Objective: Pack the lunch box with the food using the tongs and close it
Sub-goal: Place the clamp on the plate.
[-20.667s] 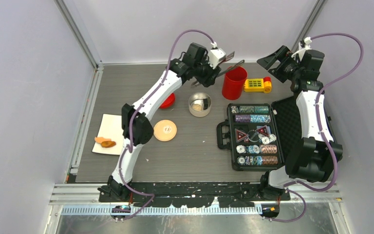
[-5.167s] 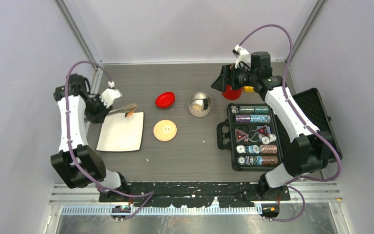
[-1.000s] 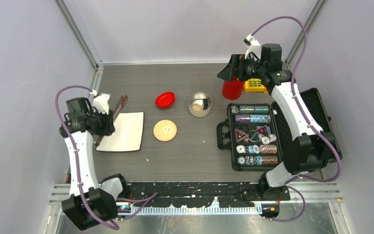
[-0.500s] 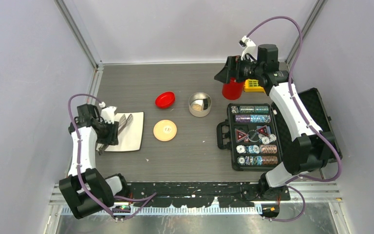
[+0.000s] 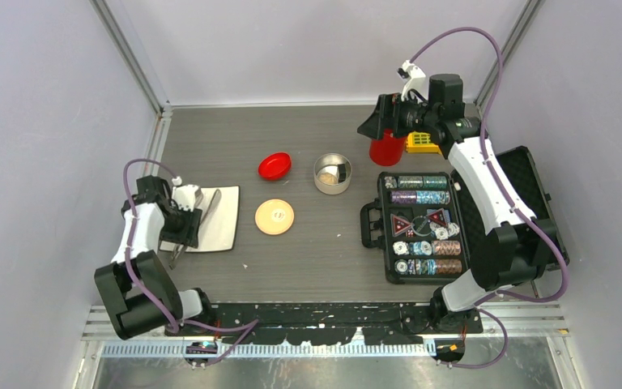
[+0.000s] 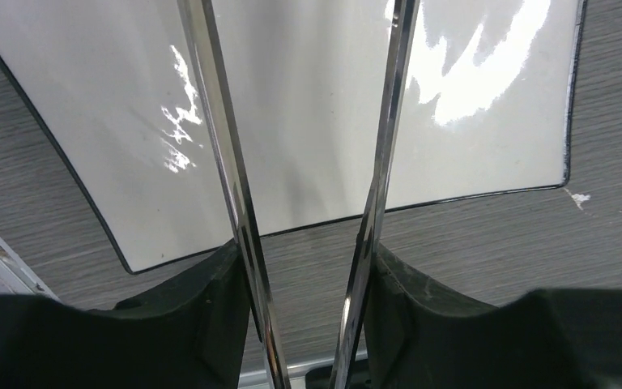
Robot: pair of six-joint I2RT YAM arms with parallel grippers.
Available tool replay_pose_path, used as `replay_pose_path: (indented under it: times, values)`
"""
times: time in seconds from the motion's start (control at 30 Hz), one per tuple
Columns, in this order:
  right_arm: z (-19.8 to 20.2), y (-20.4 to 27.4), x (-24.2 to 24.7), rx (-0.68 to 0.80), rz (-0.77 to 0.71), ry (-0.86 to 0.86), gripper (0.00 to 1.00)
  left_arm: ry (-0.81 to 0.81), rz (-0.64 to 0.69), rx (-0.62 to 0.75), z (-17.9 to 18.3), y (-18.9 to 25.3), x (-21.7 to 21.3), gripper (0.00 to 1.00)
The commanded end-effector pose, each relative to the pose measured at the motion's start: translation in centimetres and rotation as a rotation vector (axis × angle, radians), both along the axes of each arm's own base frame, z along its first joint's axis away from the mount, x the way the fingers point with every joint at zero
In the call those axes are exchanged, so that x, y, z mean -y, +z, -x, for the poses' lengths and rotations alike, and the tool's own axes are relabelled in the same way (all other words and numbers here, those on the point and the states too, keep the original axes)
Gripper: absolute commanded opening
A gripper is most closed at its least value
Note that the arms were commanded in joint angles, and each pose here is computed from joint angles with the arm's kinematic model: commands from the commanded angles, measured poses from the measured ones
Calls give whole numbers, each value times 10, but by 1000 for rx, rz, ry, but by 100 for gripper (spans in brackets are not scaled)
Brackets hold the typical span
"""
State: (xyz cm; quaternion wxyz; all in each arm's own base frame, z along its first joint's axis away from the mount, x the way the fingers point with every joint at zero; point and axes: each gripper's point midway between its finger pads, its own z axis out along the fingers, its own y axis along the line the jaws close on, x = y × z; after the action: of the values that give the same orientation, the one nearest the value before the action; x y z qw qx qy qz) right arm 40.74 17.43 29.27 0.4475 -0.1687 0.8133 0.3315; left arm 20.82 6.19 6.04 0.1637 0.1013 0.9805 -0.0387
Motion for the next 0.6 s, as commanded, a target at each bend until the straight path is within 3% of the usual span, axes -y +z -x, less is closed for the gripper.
replay_pose_path:
  times: [0.0, 0.27, 0.57]
  values:
    - [1, 14, 0, 41, 12, 7, 95, -21, -28, -5, -5, -12, -8, 50]
    - [2, 11, -4, 37, 17, 22, 96, -33, -36, -33, -1, -23, -10, 59]
    - [13, -4, -19, 24, 55, 72, 95, -34, -25, -26, 2, -6, -6, 82]
